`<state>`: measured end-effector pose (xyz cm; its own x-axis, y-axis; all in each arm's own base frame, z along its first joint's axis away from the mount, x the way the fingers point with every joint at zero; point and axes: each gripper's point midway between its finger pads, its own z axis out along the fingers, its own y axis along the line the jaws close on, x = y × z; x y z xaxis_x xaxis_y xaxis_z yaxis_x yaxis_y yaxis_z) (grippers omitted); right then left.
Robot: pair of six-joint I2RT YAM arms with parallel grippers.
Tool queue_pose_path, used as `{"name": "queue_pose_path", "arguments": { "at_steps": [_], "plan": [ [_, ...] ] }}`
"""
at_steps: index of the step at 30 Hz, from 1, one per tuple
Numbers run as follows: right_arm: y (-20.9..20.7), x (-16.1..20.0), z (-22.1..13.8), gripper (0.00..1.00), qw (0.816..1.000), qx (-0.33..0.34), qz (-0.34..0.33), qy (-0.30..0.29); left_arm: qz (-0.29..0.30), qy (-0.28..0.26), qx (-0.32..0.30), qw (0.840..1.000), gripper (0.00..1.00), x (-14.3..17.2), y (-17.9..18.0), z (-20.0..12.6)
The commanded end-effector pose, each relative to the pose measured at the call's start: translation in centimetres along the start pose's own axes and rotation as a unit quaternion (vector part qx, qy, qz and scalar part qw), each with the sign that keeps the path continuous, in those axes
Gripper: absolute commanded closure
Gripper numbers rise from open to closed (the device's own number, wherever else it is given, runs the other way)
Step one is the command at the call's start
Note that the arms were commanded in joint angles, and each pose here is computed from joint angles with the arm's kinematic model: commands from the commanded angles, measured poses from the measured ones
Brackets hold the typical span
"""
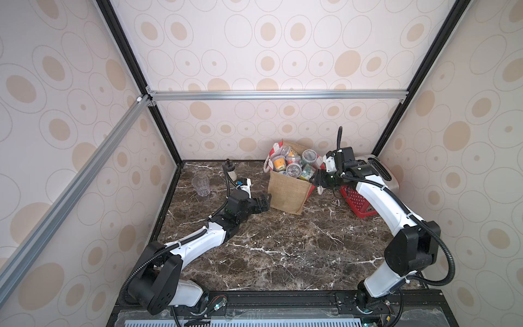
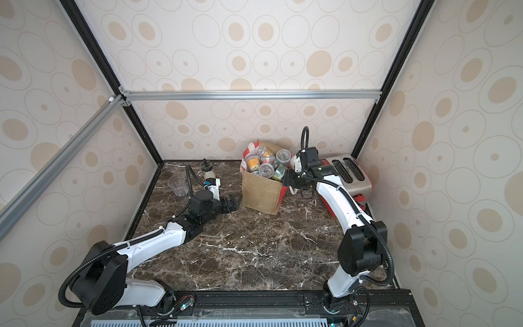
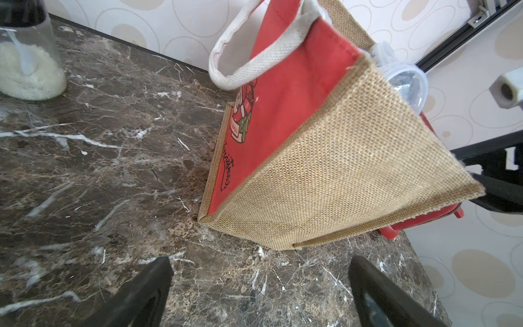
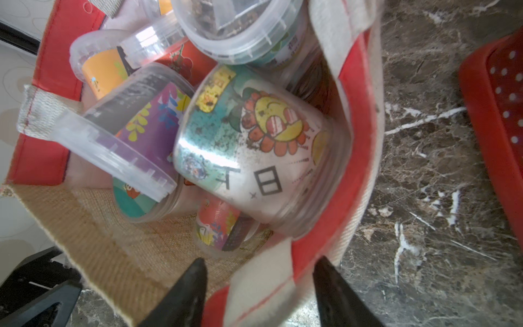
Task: Take out the seed jars from the canvas bag
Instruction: Move the canvas bag to the center of the board.
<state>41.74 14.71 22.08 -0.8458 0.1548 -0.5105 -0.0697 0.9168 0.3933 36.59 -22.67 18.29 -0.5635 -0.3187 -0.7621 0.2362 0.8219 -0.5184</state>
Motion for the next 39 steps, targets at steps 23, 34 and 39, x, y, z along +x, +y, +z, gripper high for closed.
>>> {"name": "queue_pose_path", "arguments": {
  "at_steps": [23, 34, 39],
  "plan": [
    [-4.8, 3.6, -4.7, 1.00, 0.991, 0.132, -0.013, 0.009, 0.035, 0.005, 0.000, 0.999, 0.02, -2.3, -3.8, 0.7],
    [-9.2, 4.8, -8.2, 1.00, 0.984, 0.173, 0.021, -0.031, 0.050, 0.002, 0.033, 0.998, 0.02, -3.5, -6.4, 0.0],
    [-9.6, 4.9, -9.7, 0.78, 0.982, 0.183, 0.018, -0.048, 0.053, 0.009, 0.055, 0.997, 0.02, -3.8, -8.1, 0.4]
  ]
}}
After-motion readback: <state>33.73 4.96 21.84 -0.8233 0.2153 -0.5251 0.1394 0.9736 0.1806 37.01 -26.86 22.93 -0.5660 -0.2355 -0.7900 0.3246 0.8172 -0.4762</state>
